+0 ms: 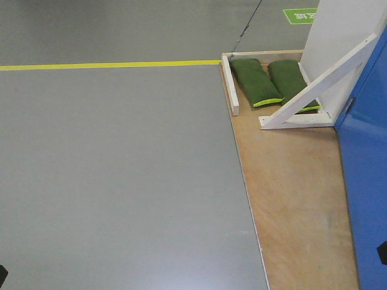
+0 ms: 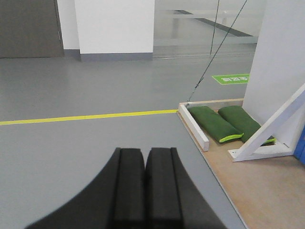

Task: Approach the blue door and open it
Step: 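Drive and turn the base to stop beside the blue door's edge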

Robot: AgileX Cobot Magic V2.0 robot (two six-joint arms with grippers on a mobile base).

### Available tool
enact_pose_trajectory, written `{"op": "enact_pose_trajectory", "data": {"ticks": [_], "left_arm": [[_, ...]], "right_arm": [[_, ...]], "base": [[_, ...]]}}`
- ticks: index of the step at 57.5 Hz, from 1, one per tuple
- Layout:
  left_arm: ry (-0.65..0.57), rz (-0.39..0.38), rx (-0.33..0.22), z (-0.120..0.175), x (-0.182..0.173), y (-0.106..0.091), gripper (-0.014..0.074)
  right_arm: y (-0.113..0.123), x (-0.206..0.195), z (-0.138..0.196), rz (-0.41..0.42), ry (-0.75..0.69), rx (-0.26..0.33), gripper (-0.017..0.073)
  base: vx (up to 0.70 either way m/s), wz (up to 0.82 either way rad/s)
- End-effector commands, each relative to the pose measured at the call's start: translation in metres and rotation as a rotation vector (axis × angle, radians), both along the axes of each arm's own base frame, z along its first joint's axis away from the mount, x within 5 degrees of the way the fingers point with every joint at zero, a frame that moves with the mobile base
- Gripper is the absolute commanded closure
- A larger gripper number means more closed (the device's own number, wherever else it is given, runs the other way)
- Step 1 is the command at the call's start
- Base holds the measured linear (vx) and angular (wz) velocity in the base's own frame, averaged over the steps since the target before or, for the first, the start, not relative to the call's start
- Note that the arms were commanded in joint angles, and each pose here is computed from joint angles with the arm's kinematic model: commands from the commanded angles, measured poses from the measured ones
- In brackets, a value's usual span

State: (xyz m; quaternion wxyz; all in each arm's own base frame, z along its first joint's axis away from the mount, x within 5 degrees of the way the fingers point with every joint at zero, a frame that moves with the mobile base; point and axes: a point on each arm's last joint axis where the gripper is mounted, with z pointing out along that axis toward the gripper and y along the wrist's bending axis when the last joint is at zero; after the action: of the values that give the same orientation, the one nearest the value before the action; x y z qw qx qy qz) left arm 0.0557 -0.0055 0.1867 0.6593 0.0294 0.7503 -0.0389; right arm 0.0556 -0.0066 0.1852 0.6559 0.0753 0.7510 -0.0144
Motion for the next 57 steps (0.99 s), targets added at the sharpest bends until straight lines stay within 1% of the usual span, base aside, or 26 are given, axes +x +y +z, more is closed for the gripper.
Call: {"op": "enact_pose_trajectory", "data": {"ticks": [1,6,9,12,19,21,37,47,51,57], "left_arm": [[-0.124,-0.002,-0.025,0.017,-0.001,0.0,0.0521],[-0.124,-0.002,-0.025,0.017,-0.001,0.0,0.0521],[-0.124,-0.002,-0.025,0.017,-0.001,0.0,0.0521],[-0.124,-0.002,-0.025,0.017,-0.001,0.0,0.0521],[-0.124,-0.002,-0.025,0.017,-0.001,0.0,0.0521],[-0.124,-0.002,-0.025,0.017,-0.001,0.0,0.0521],[-0.124,-0.002,-0.025,0.017,-0.001,0.0,0.0521],[-0.124,-0.002,-0.025,0.017,-0.001,0.0,0.0521],[-0.124,-0.002,-0.025,0.017,-0.001,0.0,0.0521],[-0.124,-0.002,-0.025,0.017,-0.001,0.0,0.0521]], "right_arm": [[0.0,0.0,0.007,-0.005,-0.088,-0.022,0.0561],[0.0,0.0,0.007,-0.005,-0.088,-0.022,0.0561],[0.0,0.0,0.007,-0.004,-0.085,-0.032,0.0561],[0.0,0.0,0.006,-0.003,-0.073,-0.026,0.0561],[0.001,-0.002,0.019,0.001,-0.093,0.045,0.0561],[0.002,-0.003,0.027,0.004,-0.099,0.052,0.0561],[0.001,0.0,0.111,0.007,-0.188,0.033,0.0561],[-0.001,0.006,0.166,0.001,-0.319,0.015,0.0561],[-0.003,0.008,0.185,-0.023,-0.386,0.01,0.0561],[-0.009,0.008,0.21,-0.113,-0.474,0.004,0.0561]], "base": [[0.0,0.0],[0.0,0.0],[0.0,0.0],[0.0,0.0],[0.0,0.0],[0.0,0.0],[0.0,0.0],[0.0,0.0],[0.0,0.0],[0.0,0.0]]}}
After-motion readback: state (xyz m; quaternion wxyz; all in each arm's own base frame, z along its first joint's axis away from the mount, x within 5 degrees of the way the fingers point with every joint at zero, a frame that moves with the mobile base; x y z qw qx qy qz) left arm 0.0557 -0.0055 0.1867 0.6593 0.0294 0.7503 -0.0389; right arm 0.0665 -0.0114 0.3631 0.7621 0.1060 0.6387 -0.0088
